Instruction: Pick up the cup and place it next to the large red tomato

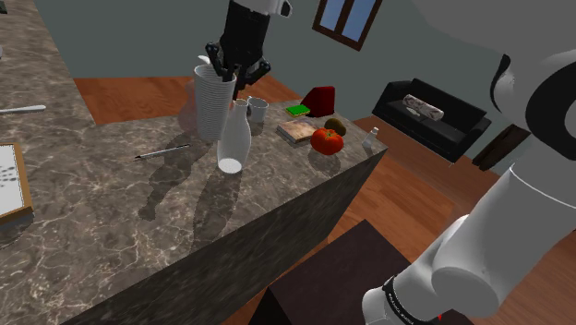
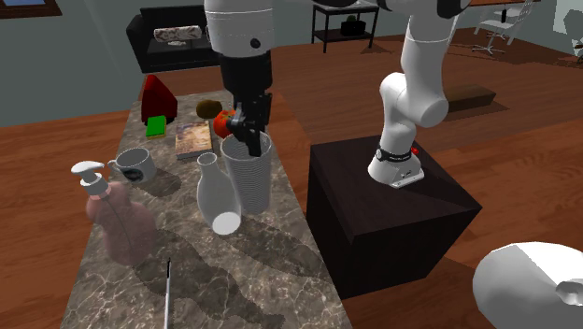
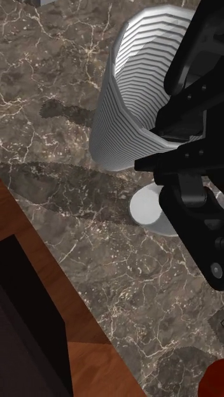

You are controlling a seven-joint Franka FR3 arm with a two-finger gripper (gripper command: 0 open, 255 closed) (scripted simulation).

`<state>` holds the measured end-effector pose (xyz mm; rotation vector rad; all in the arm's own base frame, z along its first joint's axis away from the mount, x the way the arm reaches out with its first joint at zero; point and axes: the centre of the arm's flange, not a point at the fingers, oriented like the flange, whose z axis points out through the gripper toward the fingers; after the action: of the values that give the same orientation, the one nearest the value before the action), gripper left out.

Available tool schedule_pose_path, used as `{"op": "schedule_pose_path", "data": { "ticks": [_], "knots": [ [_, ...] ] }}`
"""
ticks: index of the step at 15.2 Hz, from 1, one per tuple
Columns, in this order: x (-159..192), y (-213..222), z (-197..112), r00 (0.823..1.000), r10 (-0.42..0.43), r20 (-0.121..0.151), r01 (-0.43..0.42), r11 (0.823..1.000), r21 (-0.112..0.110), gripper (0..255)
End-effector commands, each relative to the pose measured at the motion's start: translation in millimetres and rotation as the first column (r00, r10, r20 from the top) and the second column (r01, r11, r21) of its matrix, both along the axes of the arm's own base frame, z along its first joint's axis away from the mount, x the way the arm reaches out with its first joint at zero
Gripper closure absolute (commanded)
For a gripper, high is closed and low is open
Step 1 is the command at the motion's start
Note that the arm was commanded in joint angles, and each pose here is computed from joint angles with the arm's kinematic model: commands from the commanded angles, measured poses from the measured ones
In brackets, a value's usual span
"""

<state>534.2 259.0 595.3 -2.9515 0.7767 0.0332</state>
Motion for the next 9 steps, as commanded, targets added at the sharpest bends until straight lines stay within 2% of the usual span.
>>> {"op": "schedule_pose_path", "data": {
  "ticks": [1, 9],
  "knots": [
    [1, -23, 0, 1.0, 0.0, 0.0, 0.0, 1.0, 0.0, 255],
    [2, -129, -9, 1.0, 0.0, 0.0, 0.0, 1.0, 0.0, 255]
  ]
}}
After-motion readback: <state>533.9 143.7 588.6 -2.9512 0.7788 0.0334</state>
